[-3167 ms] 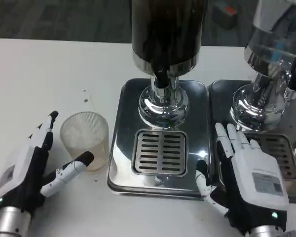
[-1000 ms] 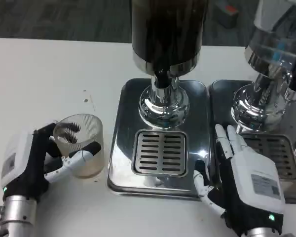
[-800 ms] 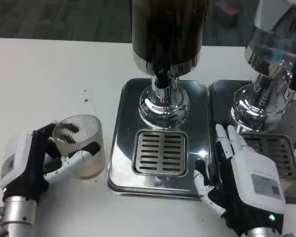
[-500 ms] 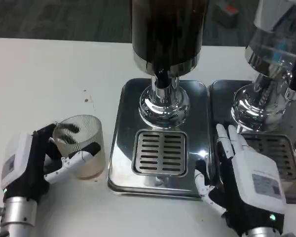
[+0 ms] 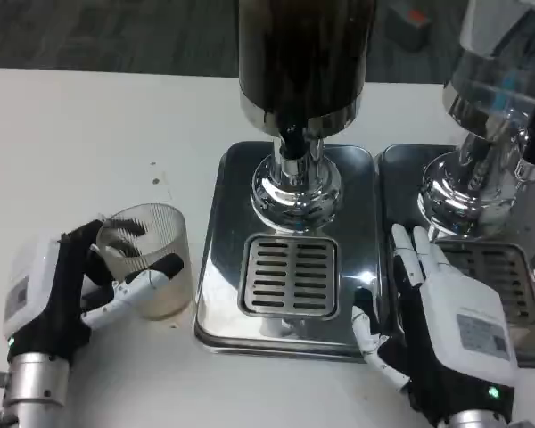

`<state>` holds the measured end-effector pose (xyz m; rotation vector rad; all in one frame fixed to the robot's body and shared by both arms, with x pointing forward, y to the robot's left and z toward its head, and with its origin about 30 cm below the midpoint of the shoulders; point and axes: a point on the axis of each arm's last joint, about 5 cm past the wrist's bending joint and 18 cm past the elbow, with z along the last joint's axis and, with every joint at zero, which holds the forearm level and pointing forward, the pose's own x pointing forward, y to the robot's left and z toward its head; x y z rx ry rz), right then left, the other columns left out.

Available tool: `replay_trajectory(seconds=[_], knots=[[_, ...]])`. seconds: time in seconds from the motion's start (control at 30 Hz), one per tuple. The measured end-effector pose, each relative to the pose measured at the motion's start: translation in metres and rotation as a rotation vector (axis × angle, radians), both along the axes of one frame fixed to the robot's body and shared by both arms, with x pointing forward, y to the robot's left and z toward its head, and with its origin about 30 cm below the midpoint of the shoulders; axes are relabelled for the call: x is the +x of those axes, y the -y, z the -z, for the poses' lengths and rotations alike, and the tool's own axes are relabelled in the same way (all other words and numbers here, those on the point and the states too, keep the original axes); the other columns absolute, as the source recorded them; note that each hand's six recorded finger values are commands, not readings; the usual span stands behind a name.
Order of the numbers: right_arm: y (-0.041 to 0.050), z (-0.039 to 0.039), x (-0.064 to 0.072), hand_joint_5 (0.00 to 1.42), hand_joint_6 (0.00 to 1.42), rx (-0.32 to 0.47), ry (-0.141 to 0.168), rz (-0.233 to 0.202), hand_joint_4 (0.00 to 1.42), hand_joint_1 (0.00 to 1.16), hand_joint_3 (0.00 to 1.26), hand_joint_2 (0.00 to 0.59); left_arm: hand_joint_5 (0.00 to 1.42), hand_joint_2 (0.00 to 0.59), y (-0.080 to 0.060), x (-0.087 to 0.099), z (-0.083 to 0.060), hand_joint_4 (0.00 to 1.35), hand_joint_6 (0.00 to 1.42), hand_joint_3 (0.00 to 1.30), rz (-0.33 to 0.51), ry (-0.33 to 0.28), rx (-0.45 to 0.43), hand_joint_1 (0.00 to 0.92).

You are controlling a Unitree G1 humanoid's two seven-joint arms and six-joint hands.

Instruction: Grasp the cup under the faucet to collect the drink, then remove the cup.

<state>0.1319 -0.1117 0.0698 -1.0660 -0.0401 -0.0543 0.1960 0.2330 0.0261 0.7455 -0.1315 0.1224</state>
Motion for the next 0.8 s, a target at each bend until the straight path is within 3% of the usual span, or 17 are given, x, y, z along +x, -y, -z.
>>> replay_trajectory(seconds=[0.47, 0.8], knots=[[0.0001, 0.0001, 0.000, 0.05, 0.15, -0.002, 0.007, 0.014, 0.00, 0.38, 0.05, 0.512, 0.92, 0.054, 0.007, 0.014, -0.011, 0.75, 0.88, 0.68, 0.062, 0.094, 0.013, 0.487], [0.0018, 0.0008, 0.000, 0.04, 0.13, -0.008, 0.024, 0.059, 0.00, 0.38, 0.05, 0.513, 0.92, 0.052, 0.034, 0.035, -0.020, 0.75, 0.88, 0.68, 0.210, 0.133, 0.042, 0.490]])
